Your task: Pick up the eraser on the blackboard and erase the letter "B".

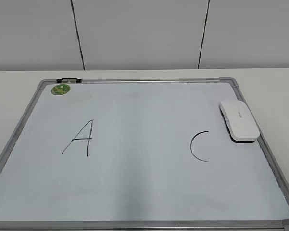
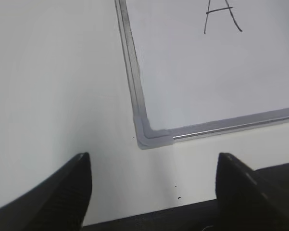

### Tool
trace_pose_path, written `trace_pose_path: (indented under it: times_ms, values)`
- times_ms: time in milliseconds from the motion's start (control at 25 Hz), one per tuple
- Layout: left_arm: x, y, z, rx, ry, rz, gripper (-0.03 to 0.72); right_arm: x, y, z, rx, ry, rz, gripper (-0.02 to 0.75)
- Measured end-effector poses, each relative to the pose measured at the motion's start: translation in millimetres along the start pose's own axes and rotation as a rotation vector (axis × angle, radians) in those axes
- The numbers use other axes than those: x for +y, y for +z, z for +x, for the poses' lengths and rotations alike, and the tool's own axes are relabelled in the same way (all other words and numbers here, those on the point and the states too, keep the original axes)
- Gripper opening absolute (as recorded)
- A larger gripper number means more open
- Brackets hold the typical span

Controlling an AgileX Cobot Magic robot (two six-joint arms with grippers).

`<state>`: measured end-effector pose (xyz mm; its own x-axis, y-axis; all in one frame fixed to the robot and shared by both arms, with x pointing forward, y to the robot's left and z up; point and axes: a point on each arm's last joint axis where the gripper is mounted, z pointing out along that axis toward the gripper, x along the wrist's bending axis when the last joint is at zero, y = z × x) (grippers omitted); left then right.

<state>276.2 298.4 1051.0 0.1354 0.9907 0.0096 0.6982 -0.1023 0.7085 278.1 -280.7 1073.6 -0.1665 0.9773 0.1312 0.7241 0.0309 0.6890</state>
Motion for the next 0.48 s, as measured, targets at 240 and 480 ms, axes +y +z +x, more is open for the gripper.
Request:
trace_pose_path:
  times_ms: [240, 480]
  values:
    - [-7.4, -9.6, 0.8, -0.005, 0.005, -0.077, 0.59, -30.0, 5.0, -6.7, -0.06, -0.032, 0.014, 0.563]
    - [-10.8, -13.1, 1.3, -0.004, 0.005, -0.107, 0.59, -36.2, 6.3, -10.8, -0.103, -0.052, -0.034, 0.557]
